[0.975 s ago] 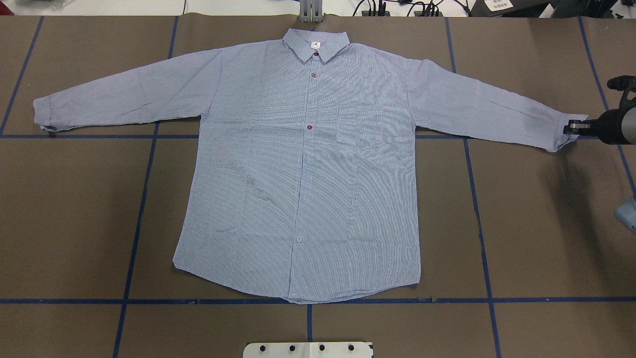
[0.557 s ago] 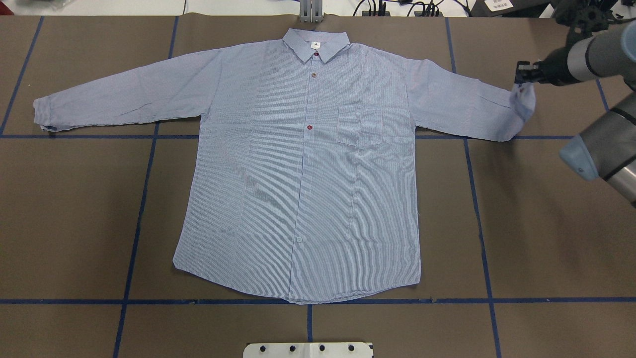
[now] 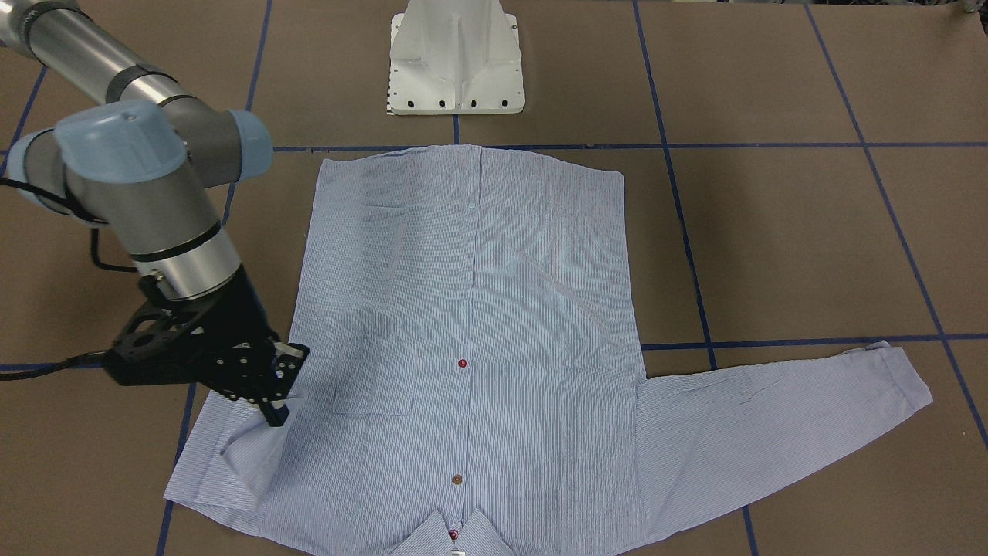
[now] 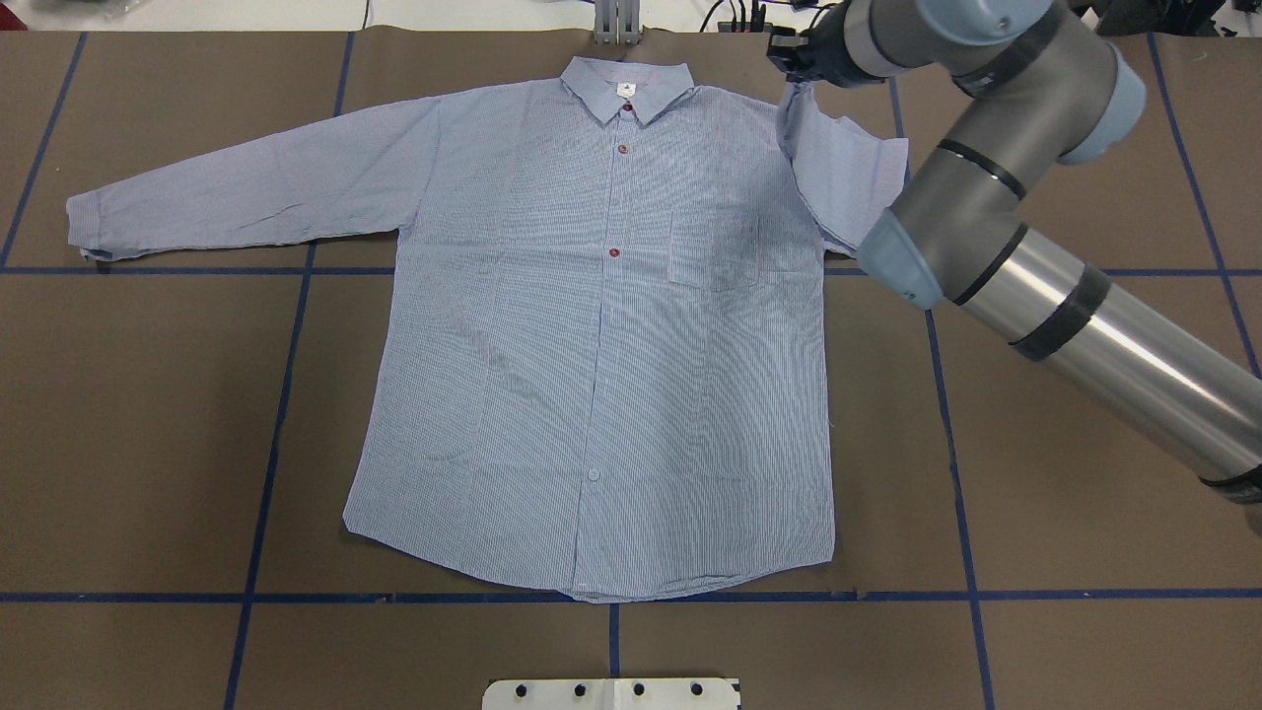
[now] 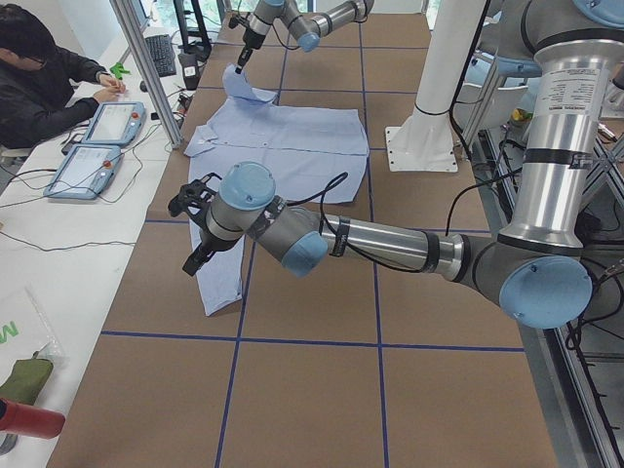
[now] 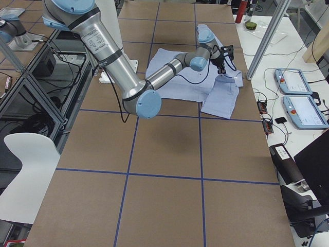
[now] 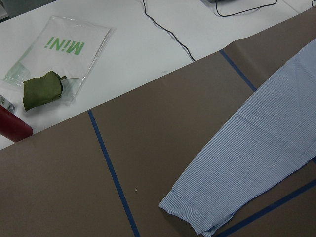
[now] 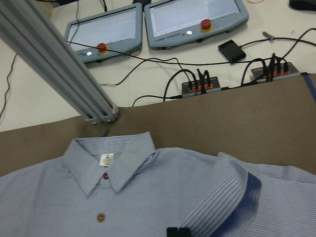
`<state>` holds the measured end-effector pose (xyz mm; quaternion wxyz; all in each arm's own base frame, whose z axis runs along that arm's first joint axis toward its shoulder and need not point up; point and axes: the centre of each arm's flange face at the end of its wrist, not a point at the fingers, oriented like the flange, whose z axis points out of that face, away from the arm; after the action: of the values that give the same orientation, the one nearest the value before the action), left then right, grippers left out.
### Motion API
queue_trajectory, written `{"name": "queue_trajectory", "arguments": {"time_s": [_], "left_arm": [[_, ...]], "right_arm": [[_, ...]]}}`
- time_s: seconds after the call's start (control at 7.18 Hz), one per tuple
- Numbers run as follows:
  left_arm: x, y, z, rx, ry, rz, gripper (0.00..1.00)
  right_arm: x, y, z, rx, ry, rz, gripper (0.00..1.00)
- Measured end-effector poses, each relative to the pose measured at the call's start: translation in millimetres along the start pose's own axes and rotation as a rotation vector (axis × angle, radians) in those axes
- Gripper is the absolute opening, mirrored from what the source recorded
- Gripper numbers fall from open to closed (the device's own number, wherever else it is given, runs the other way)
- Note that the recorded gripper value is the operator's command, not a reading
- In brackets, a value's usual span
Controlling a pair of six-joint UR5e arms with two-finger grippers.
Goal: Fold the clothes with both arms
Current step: 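Carry the grasped sleeve across the shirt body toward the other sleeve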
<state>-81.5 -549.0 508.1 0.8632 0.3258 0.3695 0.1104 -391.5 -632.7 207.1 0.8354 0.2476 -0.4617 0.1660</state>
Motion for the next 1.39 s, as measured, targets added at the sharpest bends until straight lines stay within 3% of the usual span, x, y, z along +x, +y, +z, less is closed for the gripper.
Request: {"name": "queue_trajectory", "arguments": {"time_s": [0.28, 0.56, 0.7, 0.84, 0.98, 1.39], "left_arm": [[-1, 2, 0, -0.002, 0.000, -0.003, 1.00], [-1, 3, 0, -0.003, -0.001, -0.006, 1.00], [-1, 3, 0, -0.003, -0.001, -0.007, 1.00], [-1, 3, 0, -0.003, -0.001, -0.008, 1.00], [-1, 3, 0, -0.003, -0.002, -0.009, 1.00], [-4, 6, 3, -0.010, -0.001, -0.016, 1.00]], "right_arm": [[-106, 39, 18, 0.031, -0.035, -0.009, 0.00], [-183, 93, 52, 0.043, -0.003, -0.048, 0.00], [-205, 118, 57, 0.035, -0.002, -0.067, 0.07], [-219, 139, 63, 0.018, 0.004, -0.081, 0.99], [-227, 148, 66, 0.005, 0.024, -0.086, 1.00], [-270, 128, 38, -0.080, 0.269, -0.075, 1.00]]}}
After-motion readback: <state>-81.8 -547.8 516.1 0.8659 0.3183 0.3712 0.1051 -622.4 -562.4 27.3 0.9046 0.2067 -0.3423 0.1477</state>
